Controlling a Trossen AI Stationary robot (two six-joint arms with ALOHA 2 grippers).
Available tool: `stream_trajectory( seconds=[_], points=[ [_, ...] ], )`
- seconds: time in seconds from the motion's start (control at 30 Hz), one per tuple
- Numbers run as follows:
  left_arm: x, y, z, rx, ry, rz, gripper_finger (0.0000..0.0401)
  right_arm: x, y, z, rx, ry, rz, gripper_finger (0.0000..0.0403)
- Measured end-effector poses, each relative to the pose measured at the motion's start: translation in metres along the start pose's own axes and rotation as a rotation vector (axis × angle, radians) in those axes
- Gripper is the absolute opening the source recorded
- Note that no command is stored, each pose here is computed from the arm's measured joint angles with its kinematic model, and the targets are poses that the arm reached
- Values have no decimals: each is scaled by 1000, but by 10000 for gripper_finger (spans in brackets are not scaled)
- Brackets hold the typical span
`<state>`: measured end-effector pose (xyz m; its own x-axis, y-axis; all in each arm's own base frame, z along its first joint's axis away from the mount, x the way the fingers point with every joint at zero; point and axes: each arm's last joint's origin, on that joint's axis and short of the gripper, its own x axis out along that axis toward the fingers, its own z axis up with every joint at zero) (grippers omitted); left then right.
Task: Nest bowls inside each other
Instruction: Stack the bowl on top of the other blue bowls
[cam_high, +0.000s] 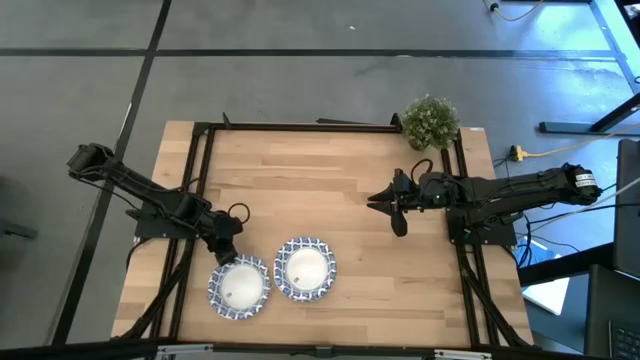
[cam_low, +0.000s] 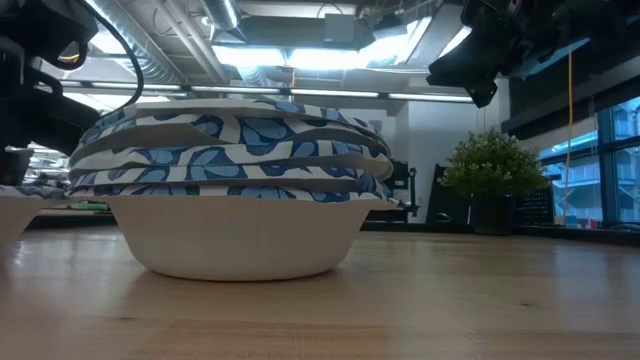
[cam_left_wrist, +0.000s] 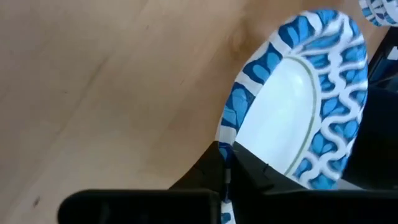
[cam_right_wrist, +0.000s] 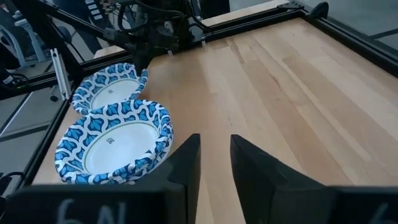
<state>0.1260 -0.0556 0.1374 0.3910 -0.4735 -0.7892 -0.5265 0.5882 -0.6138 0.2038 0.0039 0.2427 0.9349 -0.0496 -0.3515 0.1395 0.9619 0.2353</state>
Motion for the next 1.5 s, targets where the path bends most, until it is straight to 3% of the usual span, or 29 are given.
stream_trajectory(
  seconds=[0.47,0.73,1.13,1.5],
  points=[
    [0,-3,4,47,-88,-7,1,0,0,0,-4,2,0,87],
    [-2,-6,2,45,-9,-75,1,0,0,-2,-7,17,-4,87],
    [-18,-16,19,133,-181,-243,0,0,-1,-3,-32,27,-6,87],
    [-40,-24,37,113,-388,-416,0,0,-2,-7,-39,71,-19,87]
  ],
)
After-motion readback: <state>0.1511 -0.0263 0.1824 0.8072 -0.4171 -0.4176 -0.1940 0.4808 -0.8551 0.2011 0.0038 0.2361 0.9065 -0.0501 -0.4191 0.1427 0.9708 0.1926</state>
